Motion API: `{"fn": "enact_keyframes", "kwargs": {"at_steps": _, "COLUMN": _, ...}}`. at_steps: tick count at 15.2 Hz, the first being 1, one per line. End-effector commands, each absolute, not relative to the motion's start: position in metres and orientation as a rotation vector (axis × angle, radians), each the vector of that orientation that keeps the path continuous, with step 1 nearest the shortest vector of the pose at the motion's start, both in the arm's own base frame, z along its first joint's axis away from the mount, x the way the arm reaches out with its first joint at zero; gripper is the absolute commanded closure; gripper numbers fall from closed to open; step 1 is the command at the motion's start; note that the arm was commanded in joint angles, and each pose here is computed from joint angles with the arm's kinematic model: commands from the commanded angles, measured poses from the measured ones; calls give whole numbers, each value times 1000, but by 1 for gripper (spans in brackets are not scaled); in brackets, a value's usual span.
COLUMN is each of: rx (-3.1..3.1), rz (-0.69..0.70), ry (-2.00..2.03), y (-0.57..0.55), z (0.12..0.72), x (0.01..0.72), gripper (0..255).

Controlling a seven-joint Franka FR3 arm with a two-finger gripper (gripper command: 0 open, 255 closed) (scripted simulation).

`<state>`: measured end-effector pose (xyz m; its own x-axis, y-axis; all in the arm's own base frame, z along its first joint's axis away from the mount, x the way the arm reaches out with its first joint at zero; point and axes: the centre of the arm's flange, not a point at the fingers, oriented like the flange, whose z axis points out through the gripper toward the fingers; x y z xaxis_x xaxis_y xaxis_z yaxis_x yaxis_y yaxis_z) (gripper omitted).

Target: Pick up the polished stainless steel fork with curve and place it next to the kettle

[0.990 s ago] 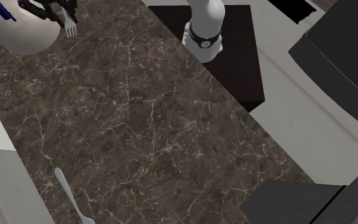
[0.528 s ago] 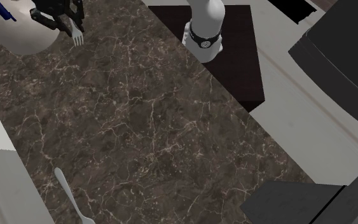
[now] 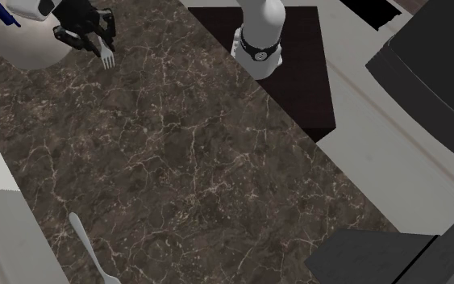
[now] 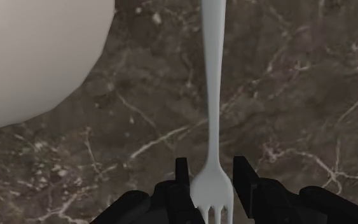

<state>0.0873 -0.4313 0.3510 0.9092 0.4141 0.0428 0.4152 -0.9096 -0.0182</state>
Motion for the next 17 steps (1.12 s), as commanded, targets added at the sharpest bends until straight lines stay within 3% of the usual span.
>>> {"fn": "enact_keyframes", "kwargs": {"at_steps": 1, "rx": -3044, "rz": -59, "ry": -661, "y": -432, "z": 344, "x": 88, "gripper": 255}}
{"fn": "enact_keyframes", "kwargs": {"at_steps": 8, "rx": -3043, "rz": -59, "ry": -661, "y": -432, "z": 344, "x": 88, "gripper": 255}}
{"fn": "enact_keyframes", "kwargs": {"at_steps": 9, "rx": -3043, "rz": -59, "ry": -661, "y": -432, "z": 344, "x": 88, "gripper": 0}}
{"fn": "enact_keyframes", "kwargs": {"at_steps": 14, "rx": -3043, "rz": -59, "ry": -661, "y": -432, "z": 344, "x": 88, "gripper": 0}}
{"fn": "enact_keyframes", "kwargs": {"at_steps": 17, "rx": -3044, "rz": -59, "ry": -661, "y": -433, "z": 383, "x": 87, "gripper": 0}}
